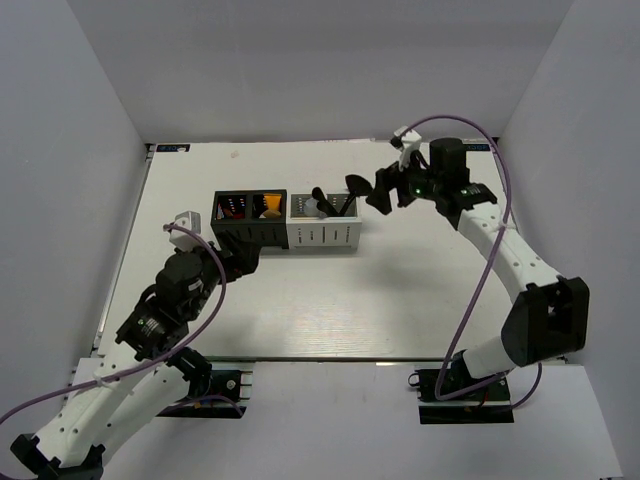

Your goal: Organize the makeup

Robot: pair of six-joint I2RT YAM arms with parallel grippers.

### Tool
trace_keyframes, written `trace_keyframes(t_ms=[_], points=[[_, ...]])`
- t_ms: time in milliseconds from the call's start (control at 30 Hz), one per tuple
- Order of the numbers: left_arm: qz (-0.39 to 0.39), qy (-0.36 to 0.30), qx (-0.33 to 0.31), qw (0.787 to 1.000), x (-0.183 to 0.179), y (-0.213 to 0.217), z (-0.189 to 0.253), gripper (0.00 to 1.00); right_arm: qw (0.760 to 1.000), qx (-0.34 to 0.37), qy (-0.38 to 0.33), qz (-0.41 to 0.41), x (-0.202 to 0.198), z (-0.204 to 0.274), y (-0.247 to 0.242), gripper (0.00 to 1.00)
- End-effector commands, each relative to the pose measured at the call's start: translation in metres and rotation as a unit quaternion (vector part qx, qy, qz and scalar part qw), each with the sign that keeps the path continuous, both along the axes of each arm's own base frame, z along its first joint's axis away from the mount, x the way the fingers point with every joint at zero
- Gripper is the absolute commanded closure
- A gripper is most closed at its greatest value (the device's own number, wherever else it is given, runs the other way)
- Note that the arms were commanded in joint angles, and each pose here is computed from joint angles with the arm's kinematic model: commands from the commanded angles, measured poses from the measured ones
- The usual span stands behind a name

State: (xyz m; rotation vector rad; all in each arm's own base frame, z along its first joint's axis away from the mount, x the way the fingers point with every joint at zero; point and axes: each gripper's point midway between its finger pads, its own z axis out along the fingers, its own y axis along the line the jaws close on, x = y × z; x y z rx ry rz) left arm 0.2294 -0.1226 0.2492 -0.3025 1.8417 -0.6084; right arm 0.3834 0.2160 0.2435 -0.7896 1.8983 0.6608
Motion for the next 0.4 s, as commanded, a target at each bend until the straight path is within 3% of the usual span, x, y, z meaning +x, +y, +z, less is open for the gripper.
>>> trace_keyframes(t_ms=[0,367], points=[[-0.01,-0.013,0.005,1.0,0.004,-0.004,0.006,0.02,0.996,-0.047,0.022,-0.078,-0.01,-0.022,-0.033,0.11],[-0.072,-0.04,0.031,0.996,0.002,-0.021,0.006,0.02,0.988,-0.051,0.051,-0.134,-0.022,-0.046,-0.054,0.11]])
